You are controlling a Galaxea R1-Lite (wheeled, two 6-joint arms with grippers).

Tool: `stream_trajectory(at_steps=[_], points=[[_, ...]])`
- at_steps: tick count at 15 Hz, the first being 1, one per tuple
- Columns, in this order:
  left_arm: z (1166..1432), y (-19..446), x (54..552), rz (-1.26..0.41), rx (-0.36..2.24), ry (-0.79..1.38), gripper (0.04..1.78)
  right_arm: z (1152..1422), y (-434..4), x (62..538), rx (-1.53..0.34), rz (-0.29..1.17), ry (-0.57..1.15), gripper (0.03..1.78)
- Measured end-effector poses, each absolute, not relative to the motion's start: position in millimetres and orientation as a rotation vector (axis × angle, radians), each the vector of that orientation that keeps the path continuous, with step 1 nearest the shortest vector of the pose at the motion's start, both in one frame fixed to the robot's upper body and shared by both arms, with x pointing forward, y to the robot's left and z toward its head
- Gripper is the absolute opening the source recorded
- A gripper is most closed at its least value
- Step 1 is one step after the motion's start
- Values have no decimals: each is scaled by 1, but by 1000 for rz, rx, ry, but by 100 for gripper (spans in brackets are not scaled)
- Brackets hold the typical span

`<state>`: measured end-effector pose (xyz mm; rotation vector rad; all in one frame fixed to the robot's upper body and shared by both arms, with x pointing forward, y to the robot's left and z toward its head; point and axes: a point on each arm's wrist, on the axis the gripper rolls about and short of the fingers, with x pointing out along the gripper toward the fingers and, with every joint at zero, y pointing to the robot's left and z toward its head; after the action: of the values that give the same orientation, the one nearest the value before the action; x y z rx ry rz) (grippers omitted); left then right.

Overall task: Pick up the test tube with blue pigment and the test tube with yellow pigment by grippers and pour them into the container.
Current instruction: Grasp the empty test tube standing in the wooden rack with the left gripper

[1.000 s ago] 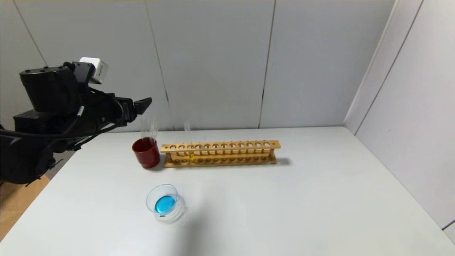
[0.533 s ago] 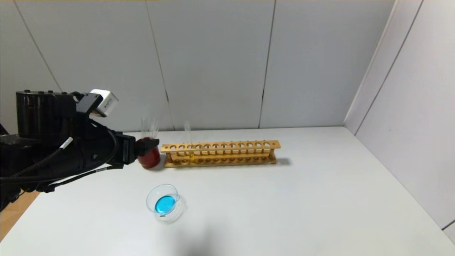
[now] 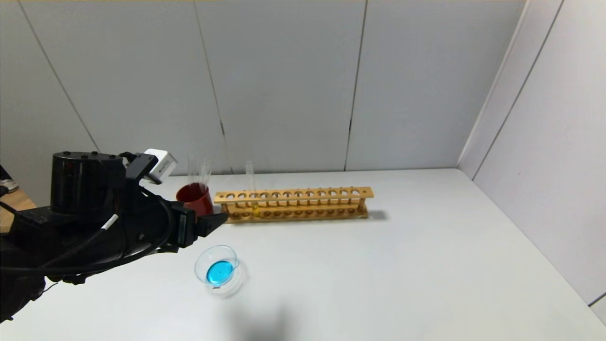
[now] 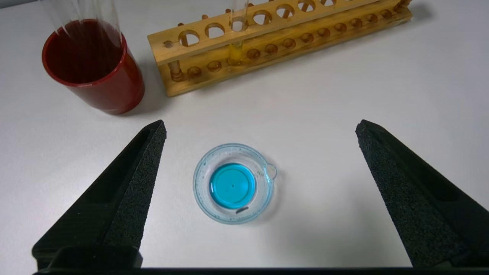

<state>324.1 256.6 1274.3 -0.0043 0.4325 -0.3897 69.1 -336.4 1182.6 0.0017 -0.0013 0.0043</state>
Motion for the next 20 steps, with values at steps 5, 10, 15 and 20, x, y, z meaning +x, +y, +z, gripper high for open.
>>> stream_trajectory(at_steps=[5,10,15,20], points=[[1257,246,346,-398,18,433,175,1183,-336,69,1,4,-1,175],[1248,236,375,-391,39,430,175,1183,-336,69,2,4,-1,175],[1238,224,408,-393,40,436,175,1183,-336,69,2,4,-1,175],[1225,211,446,-393,39,428,175,1183,-336,69,2,4,-1,175]])
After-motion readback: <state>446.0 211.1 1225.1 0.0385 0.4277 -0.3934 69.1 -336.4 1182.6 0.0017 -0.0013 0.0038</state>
